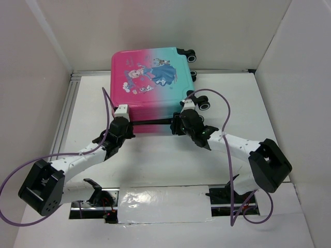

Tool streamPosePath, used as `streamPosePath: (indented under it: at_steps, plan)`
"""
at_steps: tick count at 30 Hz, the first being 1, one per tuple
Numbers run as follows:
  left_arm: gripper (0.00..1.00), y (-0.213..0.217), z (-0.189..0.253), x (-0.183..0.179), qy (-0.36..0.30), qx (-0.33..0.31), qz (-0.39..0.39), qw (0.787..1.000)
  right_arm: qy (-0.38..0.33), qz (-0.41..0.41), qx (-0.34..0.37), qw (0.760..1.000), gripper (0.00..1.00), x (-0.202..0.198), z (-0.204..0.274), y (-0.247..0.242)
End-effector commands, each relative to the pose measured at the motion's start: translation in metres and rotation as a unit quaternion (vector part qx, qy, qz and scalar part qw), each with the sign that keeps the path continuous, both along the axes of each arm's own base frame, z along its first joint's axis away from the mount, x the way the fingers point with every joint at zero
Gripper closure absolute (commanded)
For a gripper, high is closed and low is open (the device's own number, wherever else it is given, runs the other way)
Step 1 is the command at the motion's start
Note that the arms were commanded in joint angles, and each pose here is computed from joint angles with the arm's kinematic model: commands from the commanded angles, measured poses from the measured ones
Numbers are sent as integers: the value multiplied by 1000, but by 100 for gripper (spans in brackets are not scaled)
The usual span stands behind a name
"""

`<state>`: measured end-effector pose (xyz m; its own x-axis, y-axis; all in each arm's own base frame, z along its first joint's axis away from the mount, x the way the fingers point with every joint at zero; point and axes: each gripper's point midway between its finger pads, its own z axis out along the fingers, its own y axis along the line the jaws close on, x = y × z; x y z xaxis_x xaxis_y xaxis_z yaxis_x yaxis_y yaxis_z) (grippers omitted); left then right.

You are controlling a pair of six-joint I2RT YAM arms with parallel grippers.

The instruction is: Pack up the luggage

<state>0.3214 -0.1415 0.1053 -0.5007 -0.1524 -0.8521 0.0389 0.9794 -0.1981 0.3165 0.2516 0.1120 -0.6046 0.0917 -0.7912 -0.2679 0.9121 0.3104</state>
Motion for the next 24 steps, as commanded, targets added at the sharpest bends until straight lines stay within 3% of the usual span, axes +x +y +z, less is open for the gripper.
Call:
streamPosePath:
  at_steps: [1, 3, 4, 6, 15, 19, 24]
  plan:
    - [100, -10, 9, 11, -23, -7, -18, 1000, -22, -8, 18, 1000, 57, 17, 10, 10]
    - [100, -11, 9, 10, -22, -9, -22, 999, -18, -15, 17, 1000, 70, 18, 7, 9]
    - [100, -11, 9, 10, -22, -9, -22, 999, -19, -24, 17, 999, 86, 20, 7, 6]
    - [100, -10, 6, 8, -17, -6, -22, 1000, -19, -41, 12, 999, 100, 22, 6, 1]
    - [100, 1, 10, -11, 1, -31, -9, 999, -36, -87, -11, 995, 100, 10, 17, -22]
    - [100, 29, 6, -20, 27, -36, 44, 998, -15, -137, -37, 990, 100, -2, 3, -58]
    - [100, 72, 12, -25, 10, -58, 112, 992, -15, -186, -36, 982, 100, -11, 3, -109]
